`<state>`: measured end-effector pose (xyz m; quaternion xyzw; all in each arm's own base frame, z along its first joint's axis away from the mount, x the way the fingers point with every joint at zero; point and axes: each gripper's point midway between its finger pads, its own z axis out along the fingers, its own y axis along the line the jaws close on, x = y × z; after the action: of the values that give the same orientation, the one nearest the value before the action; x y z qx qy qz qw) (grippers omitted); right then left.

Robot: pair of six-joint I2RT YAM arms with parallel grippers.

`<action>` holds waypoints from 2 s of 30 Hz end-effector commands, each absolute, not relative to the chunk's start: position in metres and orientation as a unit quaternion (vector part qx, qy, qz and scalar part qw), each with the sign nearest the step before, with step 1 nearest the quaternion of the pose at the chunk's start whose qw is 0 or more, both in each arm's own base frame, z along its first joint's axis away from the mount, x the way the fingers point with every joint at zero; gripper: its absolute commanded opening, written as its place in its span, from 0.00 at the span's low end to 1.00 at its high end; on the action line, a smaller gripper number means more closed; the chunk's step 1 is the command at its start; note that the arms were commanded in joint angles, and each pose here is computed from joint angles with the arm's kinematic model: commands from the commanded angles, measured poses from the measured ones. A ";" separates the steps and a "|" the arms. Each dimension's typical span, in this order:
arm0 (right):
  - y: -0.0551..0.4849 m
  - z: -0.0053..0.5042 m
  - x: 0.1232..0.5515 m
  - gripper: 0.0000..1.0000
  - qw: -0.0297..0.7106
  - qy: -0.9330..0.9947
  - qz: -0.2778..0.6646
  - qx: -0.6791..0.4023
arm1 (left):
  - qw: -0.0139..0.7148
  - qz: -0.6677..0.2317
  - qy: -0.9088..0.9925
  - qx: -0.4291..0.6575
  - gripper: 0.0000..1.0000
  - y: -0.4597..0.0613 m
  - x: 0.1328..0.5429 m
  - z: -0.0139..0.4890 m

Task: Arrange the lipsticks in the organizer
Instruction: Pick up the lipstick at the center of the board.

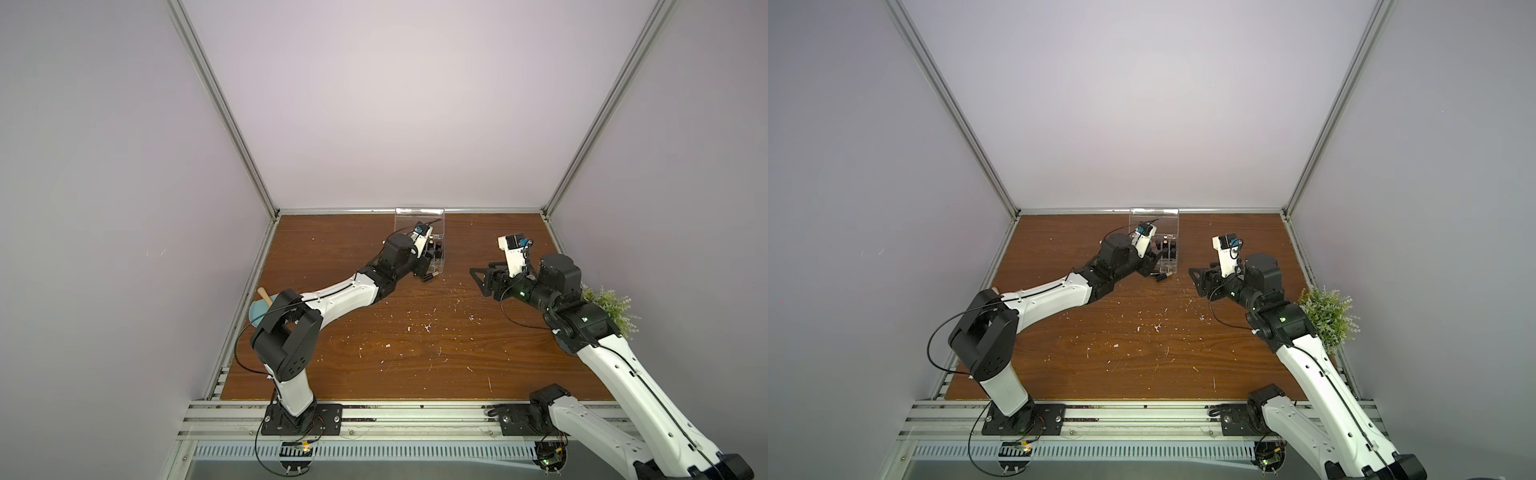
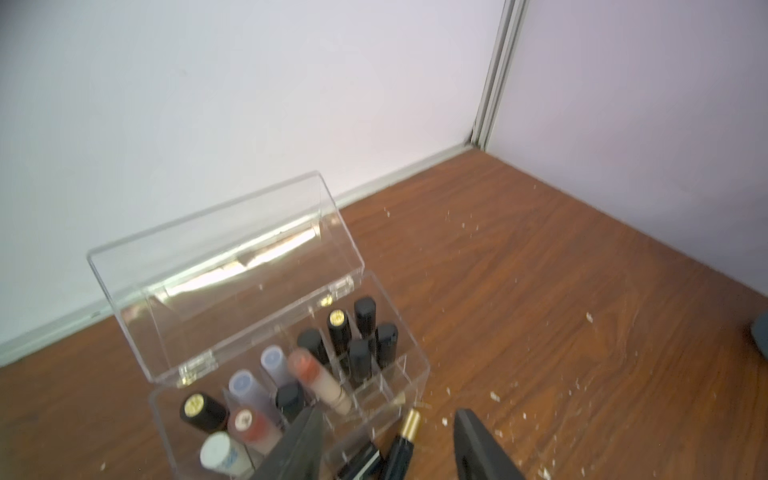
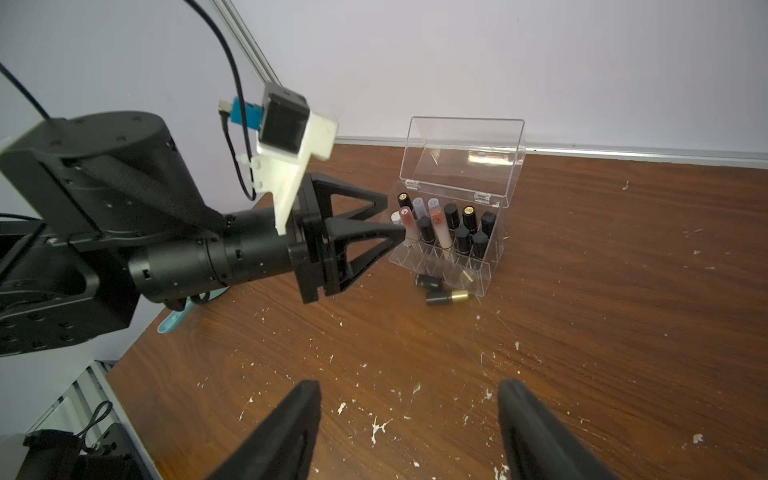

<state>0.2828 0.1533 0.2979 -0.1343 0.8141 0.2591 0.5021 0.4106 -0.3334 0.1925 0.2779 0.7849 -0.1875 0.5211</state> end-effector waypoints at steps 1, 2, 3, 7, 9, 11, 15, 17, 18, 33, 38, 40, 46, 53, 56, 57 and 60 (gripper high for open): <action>0.158 0.323 0.283 0.73 0.531 0.786 0.283 -0.143 | 0.440 -0.162 0.826 0.312 0.54 -0.323 0.387 0.134; 0.158 0.323 0.283 0.73 0.531 0.786 0.283 -0.142 | 0.435 -0.164 0.828 0.314 0.54 -0.324 0.386 0.130; 0.157 0.323 0.283 0.73 0.532 0.786 0.282 -0.142 | 0.429 -0.164 0.830 0.315 0.54 -0.324 0.385 0.125; 0.152 0.320 0.283 0.74 0.530 0.789 0.277 -0.137 | 0.416 -0.164 0.835 0.320 0.54 -0.329 0.388 0.111; 0.150 0.320 0.283 0.74 0.531 0.790 0.275 -0.134 | 0.411 -0.161 0.837 0.323 0.55 -0.332 0.392 0.104; 0.151 0.320 0.281 0.74 0.528 0.788 0.284 -0.140 | 0.403 -0.162 0.839 0.328 0.57 -0.337 0.395 0.095; 0.149 0.319 0.282 0.74 0.527 0.789 0.285 -0.140 | 0.389 -0.173 0.840 0.337 0.59 -0.347 0.399 0.083; 0.148 0.318 0.282 0.73 0.526 0.790 0.284 -0.140 | 0.383 -0.175 0.840 0.342 0.60 -0.351 0.401 0.079; 0.148 0.318 0.283 0.74 0.526 0.790 0.283 -0.140 | 0.381 -0.177 0.840 0.344 0.61 -0.353 0.401 0.078; 0.144 0.322 0.283 0.73 0.526 0.789 0.286 -0.140 | 0.337 -0.168 0.856 0.354 0.60 -0.357 0.415 0.040; 0.145 0.323 0.284 0.73 0.524 0.788 0.289 -0.141 | 0.333 -0.155 0.863 0.347 0.60 -0.350 0.418 0.035; 0.146 0.324 0.284 0.73 0.524 0.788 0.291 -0.142 | 0.332 -0.152 0.864 0.346 0.60 -0.348 0.419 0.034; 0.146 0.328 0.283 0.72 0.527 0.786 0.292 -0.143 | 0.318 -0.157 0.868 0.348 0.51 -0.347 0.414 0.031; 0.146 0.330 0.282 0.72 0.528 0.784 0.294 -0.144 | 0.309 -0.167 0.868 0.351 0.41 -0.349 0.408 0.029; 0.145 0.329 0.282 0.72 0.527 0.784 0.294 -0.142 | 0.310 -0.172 0.866 0.352 0.40 -0.353 0.408 0.030; 0.145 0.329 0.282 0.72 0.527 0.785 0.294 -0.142 | 0.310 -0.173 0.865 0.354 0.40 -0.354 0.408 0.030; 0.145 0.328 0.281 0.72 0.527 0.784 0.294 -0.143 | 0.310 -0.182 0.861 0.360 0.41 -0.362 0.406 0.033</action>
<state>0.2845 0.1446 0.3059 -0.1312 0.8036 0.2890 0.5035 0.4084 -0.3553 0.0366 0.3528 0.8616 -0.1714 0.3221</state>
